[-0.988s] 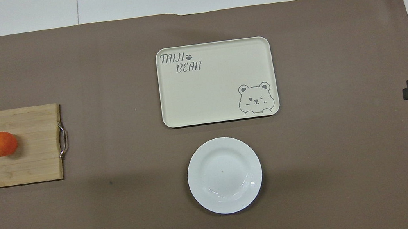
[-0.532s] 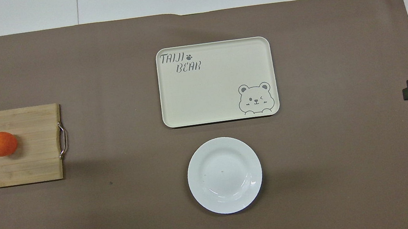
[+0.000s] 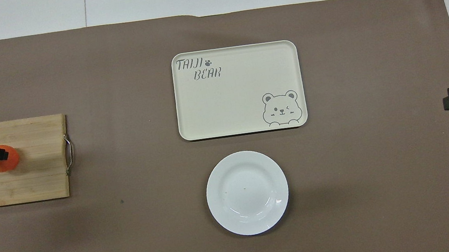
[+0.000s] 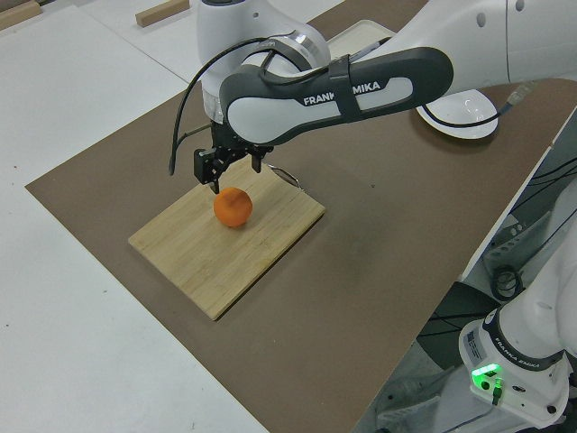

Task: Place orange and plate with both arms
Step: 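Reach the left gripper to the orange and grasp it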

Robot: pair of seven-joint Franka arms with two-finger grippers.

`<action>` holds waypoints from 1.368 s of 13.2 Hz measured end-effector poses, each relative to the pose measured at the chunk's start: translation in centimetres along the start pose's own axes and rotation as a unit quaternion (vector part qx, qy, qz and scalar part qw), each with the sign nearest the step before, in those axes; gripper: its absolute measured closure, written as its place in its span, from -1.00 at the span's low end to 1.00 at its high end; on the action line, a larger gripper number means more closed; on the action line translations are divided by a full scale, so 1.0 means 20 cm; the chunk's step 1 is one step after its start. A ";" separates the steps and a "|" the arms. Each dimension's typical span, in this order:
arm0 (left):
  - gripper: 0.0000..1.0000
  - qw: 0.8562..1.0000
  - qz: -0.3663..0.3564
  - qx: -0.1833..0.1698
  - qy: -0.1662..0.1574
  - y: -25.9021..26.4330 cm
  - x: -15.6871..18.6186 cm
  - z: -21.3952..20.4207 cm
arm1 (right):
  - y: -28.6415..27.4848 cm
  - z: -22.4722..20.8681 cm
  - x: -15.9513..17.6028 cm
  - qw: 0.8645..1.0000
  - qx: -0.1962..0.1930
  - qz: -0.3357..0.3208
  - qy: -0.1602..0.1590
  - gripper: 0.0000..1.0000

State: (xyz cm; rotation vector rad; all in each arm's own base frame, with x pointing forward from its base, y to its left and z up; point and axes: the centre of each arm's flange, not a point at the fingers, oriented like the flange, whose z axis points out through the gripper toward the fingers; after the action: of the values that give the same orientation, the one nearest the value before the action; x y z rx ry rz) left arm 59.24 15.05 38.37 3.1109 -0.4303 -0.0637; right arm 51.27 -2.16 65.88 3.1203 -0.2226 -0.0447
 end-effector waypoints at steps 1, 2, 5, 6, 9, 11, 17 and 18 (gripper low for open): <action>-1.00 1.000 -0.001 0.001 0.001 -0.03 0.00 0.05 | 0.00 0.00 0.00 1.000 0.000 0.000 0.000 -1.00; -1.00 1.000 -0.003 0.002 0.003 -0.05 0.00 0.08 | 0.00 0.00 0.00 1.000 0.000 0.000 0.000 -1.00; -1.00 1.000 -0.007 0.000 -0.001 -0.07 -0.02 0.18 | 0.00 0.00 0.00 1.000 0.000 0.000 0.000 -1.00; -1.00 1.000 -0.007 -0.001 -0.003 -0.06 -0.04 0.22 | 0.00 0.00 0.00 1.000 0.000 0.000 0.000 -1.00; -0.98 1.000 -0.007 0.001 0.003 -0.05 -0.05 0.26 | 0.00 0.00 0.00 1.000 0.000 0.000 0.000 -1.00; -0.64 1.000 -0.008 0.002 0.005 -0.05 -0.05 0.25 | 0.00 0.00 0.00 1.000 0.000 0.000 0.000 -1.00; -0.59 0.998 0.040 0.017 0.041 0.22 0.06 -0.04 | 0.00 0.00 0.00 1.000 0.000 0.000 0.000 -1.00; -0.59 0.998 0.051 0.014 0.038 0.31 0.07 -0.10 | 0.00 0.00 0.00 1.000 0.000 0.000 0.000 -1.00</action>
State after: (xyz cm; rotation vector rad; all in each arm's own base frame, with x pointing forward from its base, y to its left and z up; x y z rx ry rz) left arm 58.94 8.73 40.29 3.0989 -0.5926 0.0596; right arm 51.27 -2.16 65.88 3.1203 -0.2226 -0.0447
